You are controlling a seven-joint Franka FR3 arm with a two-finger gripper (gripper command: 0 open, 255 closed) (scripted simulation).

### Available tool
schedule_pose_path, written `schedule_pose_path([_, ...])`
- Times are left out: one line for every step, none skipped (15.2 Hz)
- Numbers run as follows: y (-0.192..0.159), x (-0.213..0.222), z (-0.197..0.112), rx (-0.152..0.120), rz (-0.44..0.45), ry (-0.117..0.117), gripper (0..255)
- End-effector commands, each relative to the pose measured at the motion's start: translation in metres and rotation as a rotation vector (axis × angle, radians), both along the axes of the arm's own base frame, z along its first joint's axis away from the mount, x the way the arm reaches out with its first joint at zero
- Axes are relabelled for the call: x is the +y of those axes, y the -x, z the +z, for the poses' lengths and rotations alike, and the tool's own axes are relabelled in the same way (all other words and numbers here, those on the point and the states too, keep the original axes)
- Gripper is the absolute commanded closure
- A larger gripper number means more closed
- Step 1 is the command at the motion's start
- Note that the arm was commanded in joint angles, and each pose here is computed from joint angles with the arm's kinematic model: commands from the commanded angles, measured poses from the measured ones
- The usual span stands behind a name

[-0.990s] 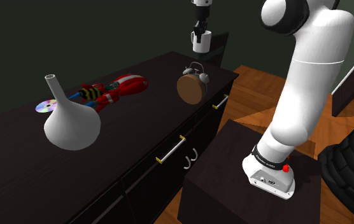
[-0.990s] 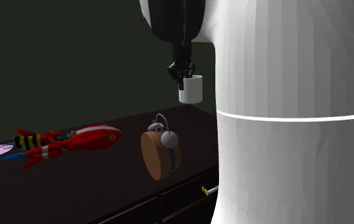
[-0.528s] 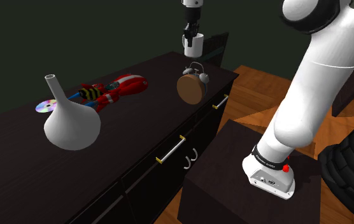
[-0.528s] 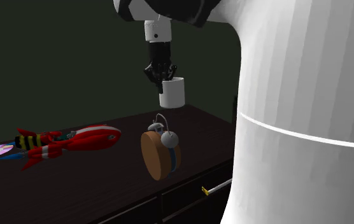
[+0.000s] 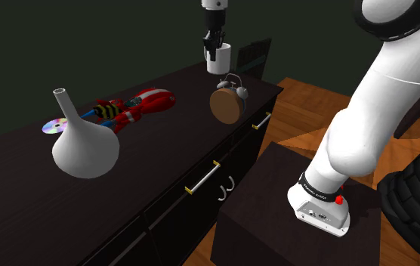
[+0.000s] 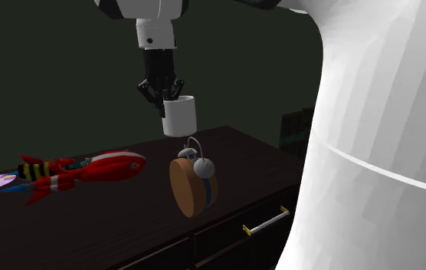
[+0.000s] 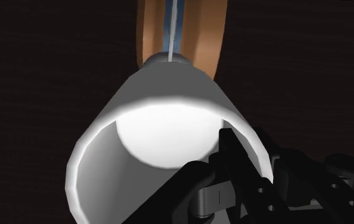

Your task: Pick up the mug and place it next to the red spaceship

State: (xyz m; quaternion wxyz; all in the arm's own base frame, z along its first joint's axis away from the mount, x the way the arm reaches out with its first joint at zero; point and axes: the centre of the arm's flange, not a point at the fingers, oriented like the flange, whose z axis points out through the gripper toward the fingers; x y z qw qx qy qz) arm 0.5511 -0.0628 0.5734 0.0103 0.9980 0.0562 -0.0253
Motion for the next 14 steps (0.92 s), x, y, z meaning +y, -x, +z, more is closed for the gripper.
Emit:
schedule_pose_path([0.002, 0.028, -0.002, 0.000, -0.002, 0.001, 255])
schedule_pose_path([0.003, 0.041, -0.002, 0.000, -0.002, 0.001, 255])
schedule_pose_path([0.004, 0.054, -0.002, 0.000, -0.002, 0.001, 255])
schedule_pose_path([0.004, 0.067, -0.002, 0.000, -0.002, 0.001, 255])
schedule_pose_path([0.005, 0.081, -0.002, 0.000, -0.002, 0.001, 255])
schedule_pose_path([0.006, 0.094, -0.002, 0.000, -0.002, 0.001, 255])
schedule_pose_path([0.007, 0.107, -0.002, 0.000, -0.002, 0.001, 255])
schedule_pose_path([0.007, 0.120, -0.002, 0.000, -0.002, 0.001, 255])
schedule_pose_path([0.008, 0.133, -0.002, 0.000, -0.002, 0.001, 255])
schedule_pose_path([0.009, 0.146, -0.002, 0.000, -0.002, 0.001, 255])
schedule_pose_path([0.009, 0.160, -0.002, 0.000, -0.002, 0.001, 255])
schedule_pose_path([0.011, 0.185, -0.002, 0.000, -0.002, 0.001, 255])
schedule_pose_path([0.011, 0.185, -0.007, 0.000, -0.002, 0.001, 255])
schedule_pose_path([0.011, 0.185, -0.013, 0.000, -0.002, 0.001, 255])
